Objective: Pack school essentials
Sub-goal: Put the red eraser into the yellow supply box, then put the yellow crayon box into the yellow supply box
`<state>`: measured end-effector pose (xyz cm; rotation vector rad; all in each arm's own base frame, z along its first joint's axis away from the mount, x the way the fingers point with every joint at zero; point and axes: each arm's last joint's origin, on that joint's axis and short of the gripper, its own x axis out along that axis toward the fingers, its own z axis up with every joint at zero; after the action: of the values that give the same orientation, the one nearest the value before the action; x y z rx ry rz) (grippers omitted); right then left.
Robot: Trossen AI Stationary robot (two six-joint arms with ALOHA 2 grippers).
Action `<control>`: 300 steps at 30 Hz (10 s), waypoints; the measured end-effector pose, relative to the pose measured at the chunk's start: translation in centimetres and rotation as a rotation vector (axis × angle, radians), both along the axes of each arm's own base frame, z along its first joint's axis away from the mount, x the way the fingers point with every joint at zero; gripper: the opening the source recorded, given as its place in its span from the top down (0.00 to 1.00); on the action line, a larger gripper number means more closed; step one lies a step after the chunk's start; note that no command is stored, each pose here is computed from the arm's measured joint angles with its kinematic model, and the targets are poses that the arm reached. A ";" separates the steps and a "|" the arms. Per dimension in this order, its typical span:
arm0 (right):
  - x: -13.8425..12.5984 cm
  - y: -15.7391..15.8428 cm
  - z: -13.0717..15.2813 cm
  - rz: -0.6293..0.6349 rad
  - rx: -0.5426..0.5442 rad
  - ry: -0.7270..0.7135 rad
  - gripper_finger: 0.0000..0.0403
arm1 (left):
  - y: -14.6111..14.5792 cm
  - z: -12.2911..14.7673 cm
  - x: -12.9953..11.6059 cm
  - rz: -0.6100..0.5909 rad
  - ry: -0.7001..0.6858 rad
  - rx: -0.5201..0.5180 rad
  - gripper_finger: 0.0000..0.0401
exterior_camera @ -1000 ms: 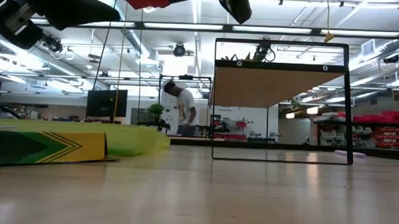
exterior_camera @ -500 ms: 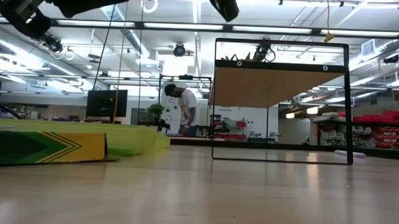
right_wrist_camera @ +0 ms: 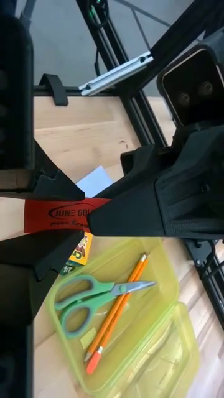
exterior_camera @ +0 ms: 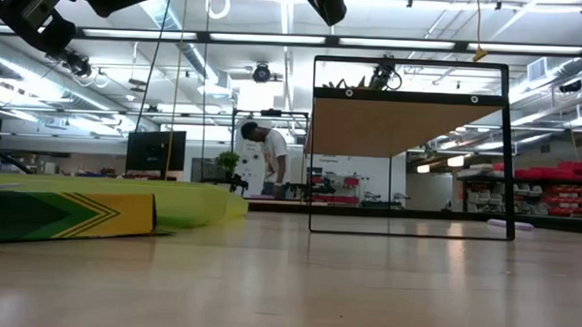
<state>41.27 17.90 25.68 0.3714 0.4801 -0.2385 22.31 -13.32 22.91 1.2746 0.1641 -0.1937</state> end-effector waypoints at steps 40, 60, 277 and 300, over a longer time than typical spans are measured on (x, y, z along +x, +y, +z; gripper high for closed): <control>-4.2 -2.0 6.6 0.000 -0.054 -0.010 0.52 | 0.9 -1.4 -0.3 0.184 0.129 -0.174 0.92; -15.4 -8.2 16.7 -0.157 -0.468 -0.014 0.52 | 10.3 -4.8 0.2 0.904 0.338 -0.698 0.91; -21.4 -26.9 18.2 -0.079 -0.269 -0.371 0.60 | -5.5 -1.2 3.1 1.451 0.672 -1.526 0.10; -21.6 -26.6 17.1 0.036 -0.279 -0.257 0.60 | -5.0 -2.6 3.3 1.495 0.538 -1.412 0.01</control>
<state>19.71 -8.75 42.80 0.1173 0.1954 -0.2159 25.64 -18.36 20.27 -0.5218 1.1399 0.5854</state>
